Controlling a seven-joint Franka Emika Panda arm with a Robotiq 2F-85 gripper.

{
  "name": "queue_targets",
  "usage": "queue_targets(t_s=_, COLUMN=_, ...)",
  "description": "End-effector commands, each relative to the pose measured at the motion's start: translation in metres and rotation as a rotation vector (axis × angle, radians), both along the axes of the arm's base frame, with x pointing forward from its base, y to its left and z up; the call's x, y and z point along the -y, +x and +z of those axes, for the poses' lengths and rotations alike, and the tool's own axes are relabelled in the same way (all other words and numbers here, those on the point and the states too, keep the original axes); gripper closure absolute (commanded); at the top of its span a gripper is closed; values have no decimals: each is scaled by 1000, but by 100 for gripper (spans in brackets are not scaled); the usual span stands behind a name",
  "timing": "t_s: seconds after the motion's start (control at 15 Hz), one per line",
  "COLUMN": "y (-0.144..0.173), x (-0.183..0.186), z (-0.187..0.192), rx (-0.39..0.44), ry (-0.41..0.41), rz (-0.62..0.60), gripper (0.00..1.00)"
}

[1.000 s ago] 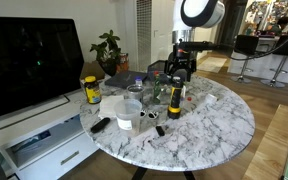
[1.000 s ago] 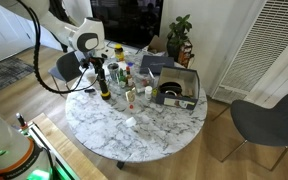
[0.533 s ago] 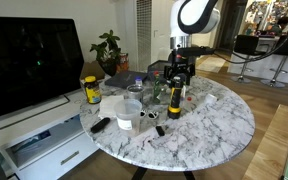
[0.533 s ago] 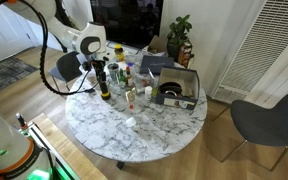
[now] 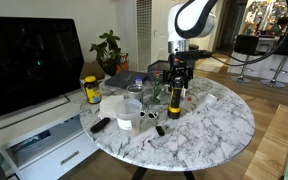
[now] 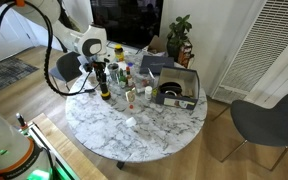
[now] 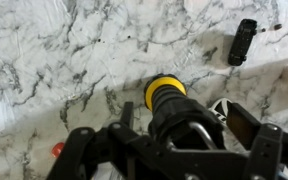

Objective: Move the torch backwards

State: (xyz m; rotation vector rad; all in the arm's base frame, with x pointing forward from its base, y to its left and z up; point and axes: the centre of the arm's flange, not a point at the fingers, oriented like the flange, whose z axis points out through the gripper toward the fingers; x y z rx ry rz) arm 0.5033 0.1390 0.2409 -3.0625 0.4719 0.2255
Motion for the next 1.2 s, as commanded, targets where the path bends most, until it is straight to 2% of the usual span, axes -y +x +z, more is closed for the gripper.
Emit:
queue_targets(t_s=0.0, y=1, x=-1, z=-4, rx=2, ry=-4, rz=15, gripper=37)
queue_targets(t_s=0.13, y=0, x=0, z=-2, rx=5, ry=-8, rz=13, gripper=55)
queue_targets(t_s=0.33, y=-2, x=3, z=2, rx=13, ry=-10, rz=8, gripper=73)
queue_targets(t_s=0.67, y=-7, x=-1, z=18, rx=36, ry=-23, rz=16, gripper=73)
queue_targets(t_s=1.13, y=-13, x=-19, z=95, rx=17, ry=-26, rz=42, gripper=73)
